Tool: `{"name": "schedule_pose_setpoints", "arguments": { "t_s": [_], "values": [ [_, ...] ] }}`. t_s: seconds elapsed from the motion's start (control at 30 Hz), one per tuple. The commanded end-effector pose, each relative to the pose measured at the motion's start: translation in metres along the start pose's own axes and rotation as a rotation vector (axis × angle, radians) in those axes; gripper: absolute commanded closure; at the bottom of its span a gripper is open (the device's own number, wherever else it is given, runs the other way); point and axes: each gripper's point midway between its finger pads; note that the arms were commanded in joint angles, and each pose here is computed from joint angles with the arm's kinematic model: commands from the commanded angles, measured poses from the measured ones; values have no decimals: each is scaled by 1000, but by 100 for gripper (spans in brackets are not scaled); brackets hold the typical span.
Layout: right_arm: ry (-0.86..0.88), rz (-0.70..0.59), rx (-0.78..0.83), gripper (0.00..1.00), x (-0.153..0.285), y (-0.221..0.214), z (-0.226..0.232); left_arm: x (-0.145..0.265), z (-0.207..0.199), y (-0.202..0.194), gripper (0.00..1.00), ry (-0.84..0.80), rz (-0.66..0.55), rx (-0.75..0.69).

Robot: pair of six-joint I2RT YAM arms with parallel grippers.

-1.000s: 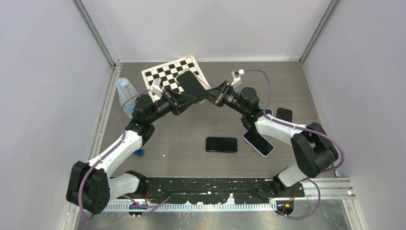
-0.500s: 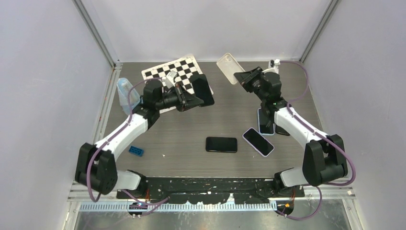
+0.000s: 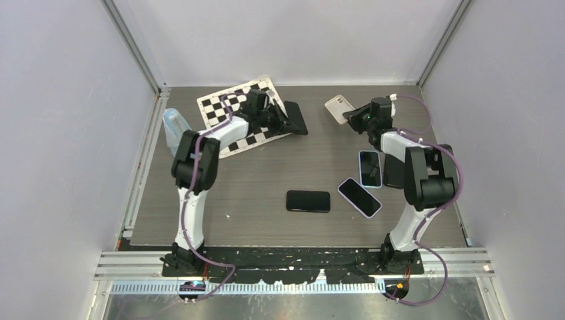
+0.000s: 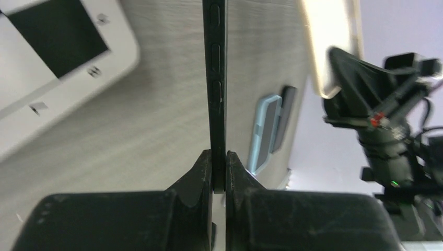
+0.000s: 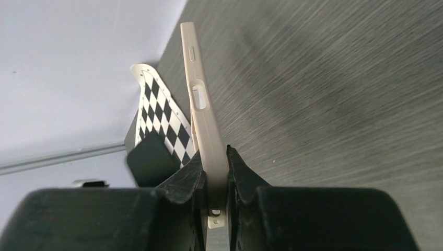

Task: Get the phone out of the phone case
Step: Place the phone at the center of the board.

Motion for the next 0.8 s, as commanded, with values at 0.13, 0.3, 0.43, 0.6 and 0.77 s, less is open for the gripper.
{"name": "schedule_pose_setpoints", "arguments": {
  "t_s": [0.13,0.3,0.43,0.6,0.77],
  "values": [
    [104,-1,-77,96,-44,7,17,-73,14,6,100,-3,49,-68],
    [104,16,-100,92,-64,0,7,-94,33,-1,100,-9,93,-27],
    [90,32,-119,88,-78,-5,-2,-108,49,-3,92,24,121,7],
    [41,41,-141,75,-87,-12,-20,-123,58,6,76,49,118,41],
    [-4,29,-146,60,-86,-9,-27,-128,64,17,67,87,83,58]
  ]
}}
Point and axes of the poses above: each gripper's point midway between its finger pads, its own x axis back along the fingers, its own z axis along the line the jaws close on, y = z × x, and after that the axes turned 2 degrees about x, right-handed
